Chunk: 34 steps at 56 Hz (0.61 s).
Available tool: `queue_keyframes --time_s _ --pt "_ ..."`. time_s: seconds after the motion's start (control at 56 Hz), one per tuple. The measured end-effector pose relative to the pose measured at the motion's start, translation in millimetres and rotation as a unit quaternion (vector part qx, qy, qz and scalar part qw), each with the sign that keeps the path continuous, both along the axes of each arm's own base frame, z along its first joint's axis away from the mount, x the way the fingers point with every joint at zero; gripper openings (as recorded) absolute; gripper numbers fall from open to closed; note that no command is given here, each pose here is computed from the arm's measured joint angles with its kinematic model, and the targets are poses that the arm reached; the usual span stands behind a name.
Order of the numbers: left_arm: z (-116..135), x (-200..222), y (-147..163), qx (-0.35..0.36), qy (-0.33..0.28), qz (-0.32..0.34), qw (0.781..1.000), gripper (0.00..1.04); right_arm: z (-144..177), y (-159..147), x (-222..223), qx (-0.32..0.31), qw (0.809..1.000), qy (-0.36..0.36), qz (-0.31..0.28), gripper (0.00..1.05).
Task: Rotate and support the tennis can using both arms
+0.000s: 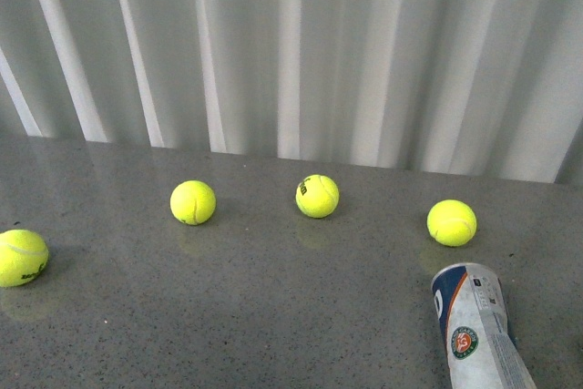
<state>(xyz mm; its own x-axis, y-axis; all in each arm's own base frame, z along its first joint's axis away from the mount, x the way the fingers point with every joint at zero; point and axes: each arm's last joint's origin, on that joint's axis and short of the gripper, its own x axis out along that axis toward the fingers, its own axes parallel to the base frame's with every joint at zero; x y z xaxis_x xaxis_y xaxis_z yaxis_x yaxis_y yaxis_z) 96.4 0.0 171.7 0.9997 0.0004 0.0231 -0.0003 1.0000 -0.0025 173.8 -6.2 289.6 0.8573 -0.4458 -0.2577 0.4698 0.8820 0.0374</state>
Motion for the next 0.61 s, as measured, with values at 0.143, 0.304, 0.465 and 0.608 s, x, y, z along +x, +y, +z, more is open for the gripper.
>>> queue_keyframes --time_s 0.143,0.304,0.465,0.608 --pt "0.0 0.0 0.0 0.000 0.000 0.000 1.000 0.98 0.7 2.4 61.8 0.039 0.994 0.098 0.038 0.98" --pt "0.0 0.0 0.0 0.000 0.000 0.000 1.000 0.98 -42.3 43.7 112.3 0.136 0.941 0.265 0.160 0.98" --pt "-0.1 0.0 0.0 0.000 0.000 0.000 1.000 0.98 -75.1 78.2 109.9 0.156 0.901 0.329 0.234 0.98" --pt "-0.1 0.0 0.0 0.000 0.000 0.000 1.000 0.98 -101.2 84.7 102.0 0.169 0.883 0.356 0.255 0.98"
